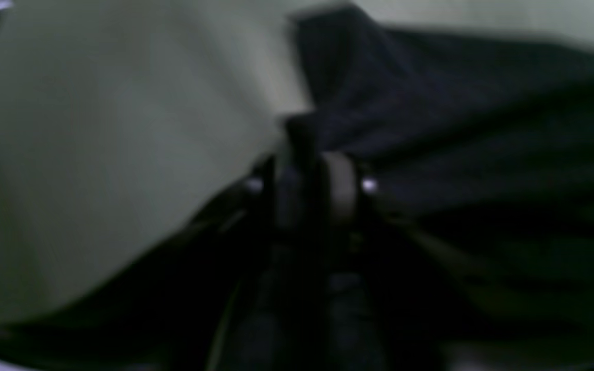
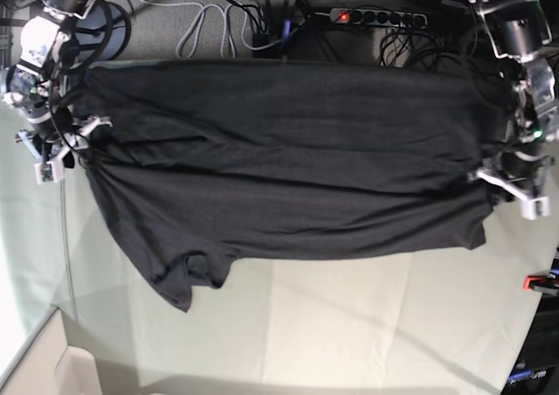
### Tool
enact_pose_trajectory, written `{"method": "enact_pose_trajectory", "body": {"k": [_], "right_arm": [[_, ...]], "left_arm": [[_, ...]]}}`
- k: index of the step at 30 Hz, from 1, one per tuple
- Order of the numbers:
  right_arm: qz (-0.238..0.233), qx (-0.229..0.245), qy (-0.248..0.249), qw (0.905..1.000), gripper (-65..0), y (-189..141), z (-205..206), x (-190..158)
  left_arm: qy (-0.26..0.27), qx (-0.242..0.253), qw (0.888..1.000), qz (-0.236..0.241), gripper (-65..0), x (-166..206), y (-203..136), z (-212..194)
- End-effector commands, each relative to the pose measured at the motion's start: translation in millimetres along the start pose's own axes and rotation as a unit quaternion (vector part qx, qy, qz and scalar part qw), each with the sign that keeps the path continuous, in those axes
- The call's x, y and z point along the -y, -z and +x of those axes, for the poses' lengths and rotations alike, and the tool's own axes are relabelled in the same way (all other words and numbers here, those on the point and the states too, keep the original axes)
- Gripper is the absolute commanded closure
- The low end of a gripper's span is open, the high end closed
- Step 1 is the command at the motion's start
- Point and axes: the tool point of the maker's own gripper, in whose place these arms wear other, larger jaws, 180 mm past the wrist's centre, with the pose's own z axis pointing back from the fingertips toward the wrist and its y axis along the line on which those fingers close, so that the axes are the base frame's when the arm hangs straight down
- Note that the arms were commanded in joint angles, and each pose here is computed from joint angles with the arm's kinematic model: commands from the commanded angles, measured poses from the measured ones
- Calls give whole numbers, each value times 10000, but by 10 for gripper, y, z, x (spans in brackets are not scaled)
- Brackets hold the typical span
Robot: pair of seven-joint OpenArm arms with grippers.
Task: Layout the t-shirt on the table in an organized manner, then fold the t-shirt properly
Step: 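Slide both grippers along the shirt sides toward the hem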
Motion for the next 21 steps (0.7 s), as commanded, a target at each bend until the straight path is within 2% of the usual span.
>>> {"method": "enact_pose_trajectory", "body": {"k": [1,6,10,18,21], "right_arm": [[-145,362,-96,9992,-265,-50,244,137],[-223,533,-186,9982,-285,-87,393,174],[-198,641,-196,9976,-285,-46,515,154],[-83,700,-243,9972,-286,22,615,74],[-67,656,-223,9976,-286,37,578,71]], "left_arm": [[-89,351,9993,131,-230,-98,-45,223],[-300,725,9964,306,-305,-205,-126,438],[-470,930,9942,272,-335,-195,36,747],[-843,95,9963,-170,-336,116,679,671],[-1006,31,9946,-253,-336,241,808,673]]}}
